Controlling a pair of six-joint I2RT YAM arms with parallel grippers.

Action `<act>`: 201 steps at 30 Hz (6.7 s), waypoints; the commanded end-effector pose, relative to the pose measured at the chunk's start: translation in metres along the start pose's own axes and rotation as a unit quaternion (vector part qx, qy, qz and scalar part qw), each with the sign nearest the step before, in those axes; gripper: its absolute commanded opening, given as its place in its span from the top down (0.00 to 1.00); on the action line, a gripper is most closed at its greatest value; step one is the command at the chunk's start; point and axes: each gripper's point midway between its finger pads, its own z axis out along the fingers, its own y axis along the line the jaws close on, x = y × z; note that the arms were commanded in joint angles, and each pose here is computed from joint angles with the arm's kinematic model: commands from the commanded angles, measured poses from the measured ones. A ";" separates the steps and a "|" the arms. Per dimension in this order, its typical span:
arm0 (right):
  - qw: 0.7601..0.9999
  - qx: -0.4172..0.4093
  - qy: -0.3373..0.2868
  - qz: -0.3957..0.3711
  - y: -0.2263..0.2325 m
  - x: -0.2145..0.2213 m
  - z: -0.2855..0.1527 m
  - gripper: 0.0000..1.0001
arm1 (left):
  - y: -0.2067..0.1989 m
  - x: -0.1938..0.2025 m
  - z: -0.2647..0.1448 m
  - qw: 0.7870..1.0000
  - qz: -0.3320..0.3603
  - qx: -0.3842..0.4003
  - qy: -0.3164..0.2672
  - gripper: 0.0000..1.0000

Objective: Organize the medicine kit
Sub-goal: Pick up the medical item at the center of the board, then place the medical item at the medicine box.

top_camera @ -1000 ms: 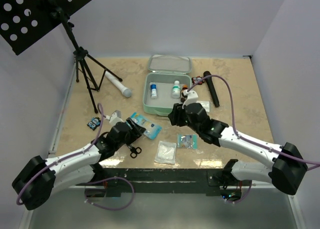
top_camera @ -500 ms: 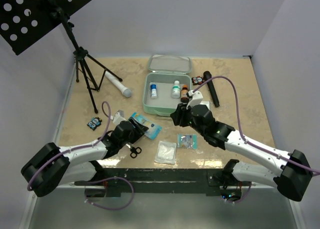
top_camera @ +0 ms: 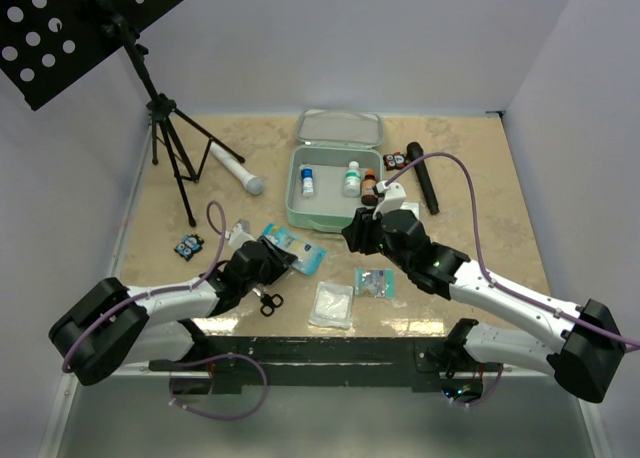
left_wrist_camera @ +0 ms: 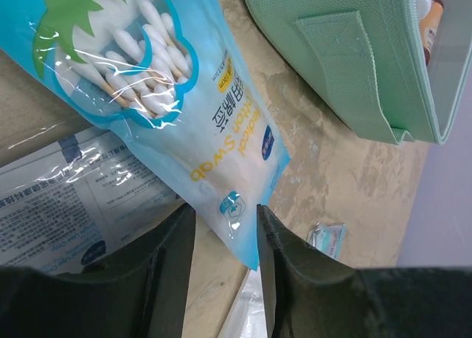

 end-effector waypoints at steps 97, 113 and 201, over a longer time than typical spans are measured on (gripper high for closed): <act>0.997 0.026 -0.042 0.063 -0.019 -0.067 0.020 0.44 | -0.227 -0.114 -0.008 0.947 0.132 0.211 -0.204 1.00; 0.996 0.031 -0.052 0.063 -0.024 -0.068 0.008 0.45 | -0.205 -0.088 0.064 0.973 0.054 0.158 -0.162 1.00; 0.986 0.154 -0.040 0.056 -0.076 -0.095 0.066 0.41 | -0.103 -0.088 -0.067 0.974 0.119 0.102 -0.164 0.55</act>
